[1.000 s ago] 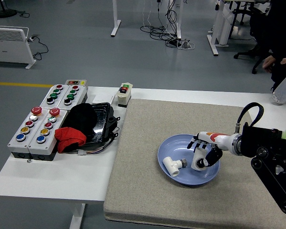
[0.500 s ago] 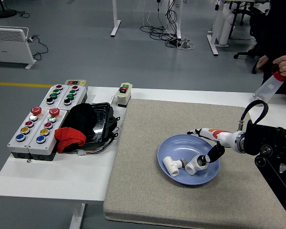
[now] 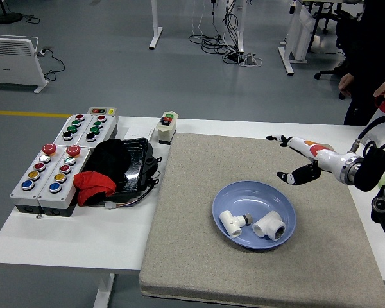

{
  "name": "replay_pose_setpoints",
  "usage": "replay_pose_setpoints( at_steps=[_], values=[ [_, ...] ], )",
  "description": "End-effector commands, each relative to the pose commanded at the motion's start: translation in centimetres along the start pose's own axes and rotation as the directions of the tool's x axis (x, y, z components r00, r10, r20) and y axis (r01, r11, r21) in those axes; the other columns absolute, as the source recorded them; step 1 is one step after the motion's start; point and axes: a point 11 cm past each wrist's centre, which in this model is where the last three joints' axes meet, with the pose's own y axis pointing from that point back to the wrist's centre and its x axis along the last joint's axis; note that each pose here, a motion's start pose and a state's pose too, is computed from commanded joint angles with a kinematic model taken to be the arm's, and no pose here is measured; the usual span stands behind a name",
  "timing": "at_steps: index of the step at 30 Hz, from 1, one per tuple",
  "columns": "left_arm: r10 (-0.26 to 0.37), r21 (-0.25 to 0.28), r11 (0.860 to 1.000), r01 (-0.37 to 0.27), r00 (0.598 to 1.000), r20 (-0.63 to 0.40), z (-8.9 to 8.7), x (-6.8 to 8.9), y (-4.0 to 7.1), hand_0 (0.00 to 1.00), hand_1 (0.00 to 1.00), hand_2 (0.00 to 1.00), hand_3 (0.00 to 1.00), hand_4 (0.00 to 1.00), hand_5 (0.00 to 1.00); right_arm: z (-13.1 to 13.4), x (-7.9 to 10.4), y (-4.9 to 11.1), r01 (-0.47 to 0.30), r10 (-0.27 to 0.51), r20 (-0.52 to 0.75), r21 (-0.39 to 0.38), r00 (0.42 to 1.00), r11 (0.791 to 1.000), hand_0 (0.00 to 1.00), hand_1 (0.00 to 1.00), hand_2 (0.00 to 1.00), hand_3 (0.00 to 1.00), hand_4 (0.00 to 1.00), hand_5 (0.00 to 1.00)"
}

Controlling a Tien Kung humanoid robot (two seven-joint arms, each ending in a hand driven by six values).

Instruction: Pick pipe place plate twice

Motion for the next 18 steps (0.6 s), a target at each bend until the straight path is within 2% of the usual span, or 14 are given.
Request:
replay_pose_setpoints(
  at_steps=[2, 5, 6, 7, 9, 12, 13, 14, 16, 18],
  values=[
    [0.000, 0.001, 1.000, 0.000, 1.000, 0.001, 0.0, 0.0, 0.0, 0.625, 0.587, 0.522, 0.576, 0.201, 0.998, -0.3, 1.9, 0.5, -0.111, 0.105, 0.090, 0.066, 0.990, 0.992, 0.926, 0.891, 0.998, 0.934, 0.631, 0.214],
    [0.000, 0.003, 1.000, 0.000, 1.000, 0.003, -0.1, 0.0, 0.0, 0.625, 0.587, 0.522, 0.576, 0.201, 0.998, 0.0, 4.6, 1.7, -0.280, 0.252, 0.227, 0.097, 0.941, 0.955, 0.926, 0.891, 0.998, 0.934, 0.631, 0.214],
    [-0.001, 0.004, 1.000, 0.001, 1.000, 0.003, -0.2, 0.0, 0.0, 0.625, 0.587, 0.522, 0.576, 0.201, 0.998, 0.4, 5.6, 2.4, -0.341, 0.307, 0.278, 0.085, 0.910, 0.936, 0.926, 0.891, 0.998, 0.934, 0.631, 0.214],
    [-0.001, 0.005, 1.000, 0.001, 1.000, 0.003, -0.2, 0.0, 0.0, 0.625, 0.587, 0.523, 0.575, 0.200, 0.998, 0.8, 6.1, 2.9, -0.380, 0.340, 0.319, 0.070, 0.885, 0.922, 0.902, 0.865, 0.990, 0.933, 0.588, 0.287],
    [-0.002, 0.007, 1.000, 0.001, 1.000, 0.004, -0.3, -0.1, 0.0, 0.625, 0.587, 0.523, 0.575, 0.200, 0.998, 1.8, 7.4, 4.2, -0.443, 0.396, 0.414, 0.019, 0.819, 0.896, 0.902, 0.865, 0.990, 0.933, 0.588, 0.287],
    [-0.002, 0.006, 1.000, 0.002, 1.000, 0.004, -0.4, -0.1, 0.0, 0.625, 0.587, 0.523, 0.575, 0.200, 0.998, 2.9, 8.7, 5.8, -0.490, 0.433, 0.528, -0.035, 0.731, 0.871, 0.902, 0.865, 0.990, 0.933, 0.588, 0.287],
    [-0.001, 0.006, 1.000, 0.001, 1.000, 0.003, -0.4, 0.0, 0.0, 0.625, 0.588, 0.524, 0.575, 0.200, 0.998, 3.2, 9.0, 6.3, -0.502, 0.440, 0.562, -0.048, 0.701, 0.863, 0.875, 0.840, 0.948, 0.924, 0.577, 0.361],
    [-0.001, 0.006, 1.000, 0.001, 1.000, 0.003, -0.4, 0.0, 0.0, 0.625, 0.588, 0.524, 0.575, 0.200, 0.998, 3.3, 9.2, 6.5, -0.507, 0.433, 0.599, -0.051, 0.674, 0.860, 0.875, 0.840, 0.948, 0.924, 0.577, 0.361],
    [-0.001, 0.004, 1.000, 0.001, 1.000, 0.005, -0.3, 0.0, 0.0, 0.625, 0.588, 0.524, 0.575, 0.200, 0.998, 4.5, 10.2, 8.2, -0.546, 0.466, 0.659, -0.099, 0.590, 0.832, 0.875, 0.840, 0.948, 0.924, 0.577, 0.361],
    [-0.001, 0.003, 1.000, 0.001, 1.000, 0.004, -0.3, 0.0, 0.0, 0.625, 0.588, 0.524, 0.575, 0.200, 0.998, 5.3, 10.7, 9.3, -0.568, 0.462, 0.725, -0.119, 0.511, 0.814, 0.875, 0.840, 0.948, 0.924, 0.577, 0.361]
  ],
)
